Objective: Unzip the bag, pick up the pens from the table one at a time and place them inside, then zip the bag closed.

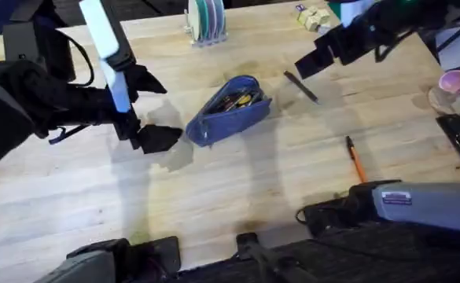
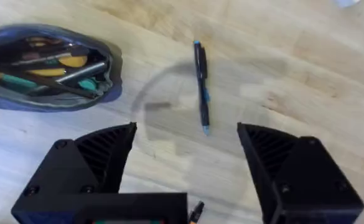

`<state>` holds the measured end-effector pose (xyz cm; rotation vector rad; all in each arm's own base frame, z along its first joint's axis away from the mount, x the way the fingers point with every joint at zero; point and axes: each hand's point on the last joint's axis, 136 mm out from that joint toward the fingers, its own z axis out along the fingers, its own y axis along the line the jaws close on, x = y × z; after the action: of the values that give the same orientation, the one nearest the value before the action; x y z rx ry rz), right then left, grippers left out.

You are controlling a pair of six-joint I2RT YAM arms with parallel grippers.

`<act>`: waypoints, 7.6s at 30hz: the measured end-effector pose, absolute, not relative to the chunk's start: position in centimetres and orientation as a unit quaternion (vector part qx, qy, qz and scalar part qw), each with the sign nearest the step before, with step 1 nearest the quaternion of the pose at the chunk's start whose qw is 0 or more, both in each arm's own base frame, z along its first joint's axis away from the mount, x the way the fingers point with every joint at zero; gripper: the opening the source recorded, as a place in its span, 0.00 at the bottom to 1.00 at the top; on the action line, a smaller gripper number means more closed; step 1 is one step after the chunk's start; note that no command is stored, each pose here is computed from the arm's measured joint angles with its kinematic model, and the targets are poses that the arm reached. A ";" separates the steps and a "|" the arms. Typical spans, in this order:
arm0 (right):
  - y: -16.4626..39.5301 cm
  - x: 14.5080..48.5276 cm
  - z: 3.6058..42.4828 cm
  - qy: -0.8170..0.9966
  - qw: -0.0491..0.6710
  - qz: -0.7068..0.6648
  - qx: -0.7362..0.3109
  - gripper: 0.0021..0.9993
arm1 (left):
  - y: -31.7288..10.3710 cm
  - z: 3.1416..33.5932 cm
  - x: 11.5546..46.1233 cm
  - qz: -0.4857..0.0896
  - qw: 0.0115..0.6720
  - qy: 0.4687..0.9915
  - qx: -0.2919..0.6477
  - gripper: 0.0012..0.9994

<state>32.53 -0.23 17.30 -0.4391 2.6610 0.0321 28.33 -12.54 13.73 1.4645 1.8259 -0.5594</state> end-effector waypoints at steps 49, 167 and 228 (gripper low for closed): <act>-2.0 35.8 3.9 0.992 0.074 0.002 -0.100 0.04 | -12.5 13.7 28.3 -0.217 0.359 0.708 0.568 0.99; 15.3 31.2 21.5 0.782 0.265 -0.074 -0.559 1.00 | -12.5 13.8 28.4 -0.215 0.361 0.706 0.570 0.99; -9.1 14.7 17.4 0.968 0.128 -0.106 0.186 1.00 | -12.5 13.7 28.4 -0.214 0.360 0.707 0.570 0.99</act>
<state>14.70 -9.12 17.39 0.5422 2.8175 -0.3088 28.42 -12.50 13.71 1.4690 1.8223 -0.5503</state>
